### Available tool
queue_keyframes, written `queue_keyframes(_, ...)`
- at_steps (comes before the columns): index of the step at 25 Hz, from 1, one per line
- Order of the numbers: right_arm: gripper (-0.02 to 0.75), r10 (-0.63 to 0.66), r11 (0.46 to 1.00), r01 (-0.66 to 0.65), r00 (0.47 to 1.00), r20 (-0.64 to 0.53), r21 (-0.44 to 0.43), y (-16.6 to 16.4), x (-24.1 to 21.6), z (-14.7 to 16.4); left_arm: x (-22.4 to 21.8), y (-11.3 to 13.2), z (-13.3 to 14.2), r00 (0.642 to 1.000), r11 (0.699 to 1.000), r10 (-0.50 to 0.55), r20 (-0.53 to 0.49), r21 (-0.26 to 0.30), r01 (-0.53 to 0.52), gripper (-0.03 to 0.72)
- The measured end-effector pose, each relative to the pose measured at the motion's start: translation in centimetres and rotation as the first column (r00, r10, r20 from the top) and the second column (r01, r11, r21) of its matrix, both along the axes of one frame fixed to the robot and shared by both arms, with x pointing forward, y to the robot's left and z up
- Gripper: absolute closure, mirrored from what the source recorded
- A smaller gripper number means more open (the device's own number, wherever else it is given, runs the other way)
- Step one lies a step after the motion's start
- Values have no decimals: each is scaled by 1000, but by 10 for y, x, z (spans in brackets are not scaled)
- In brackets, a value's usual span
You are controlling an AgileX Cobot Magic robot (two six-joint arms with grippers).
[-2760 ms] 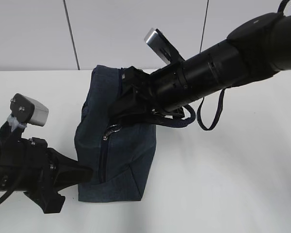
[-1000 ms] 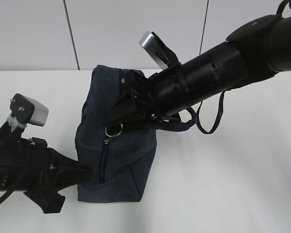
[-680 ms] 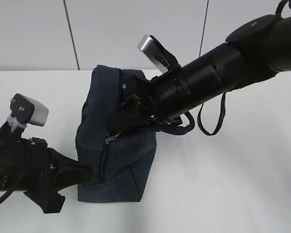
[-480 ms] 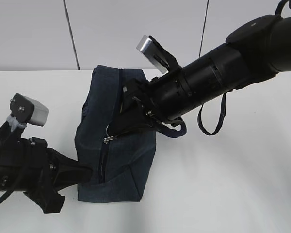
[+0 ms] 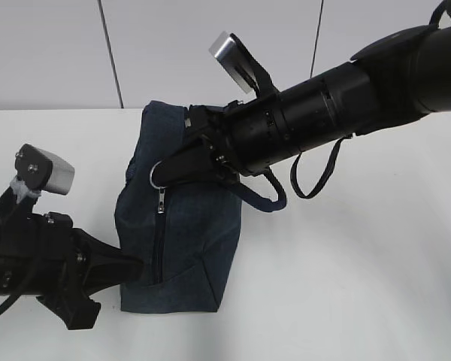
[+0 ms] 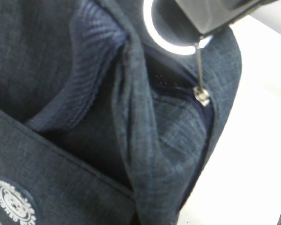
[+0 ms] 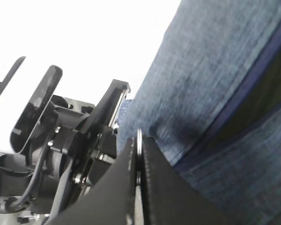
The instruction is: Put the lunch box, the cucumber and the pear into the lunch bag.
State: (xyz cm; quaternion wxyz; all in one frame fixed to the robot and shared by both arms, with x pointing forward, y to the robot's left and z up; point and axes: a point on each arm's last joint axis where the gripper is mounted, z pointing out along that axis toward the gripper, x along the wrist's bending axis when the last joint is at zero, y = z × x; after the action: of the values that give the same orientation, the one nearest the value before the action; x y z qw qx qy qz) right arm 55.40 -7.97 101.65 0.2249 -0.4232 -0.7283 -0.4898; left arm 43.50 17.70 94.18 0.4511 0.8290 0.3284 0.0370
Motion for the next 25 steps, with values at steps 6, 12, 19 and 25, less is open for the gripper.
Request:
queue_keyframes(6,732,-18,1000,19,996,88,-9,2,11,8,0,0,0,1000,1000,1,-1,-1,-1,697)
queue_keyframes(12,732,-10,999,21,978,210,-48,6,24,25,1,0,2,1000,1000,3,3,-6,-3,697)
queue_keyframes(19,732,-74,993,97,956,285,-68,5,35,33,1,0,1,1000,1000,7,1,-1,-7,697)
queue_keyframes(25,732,-146,979,183,932,333,-85,1,45,34,1,0,1,1000,1000,7,1,-1,-7,698)
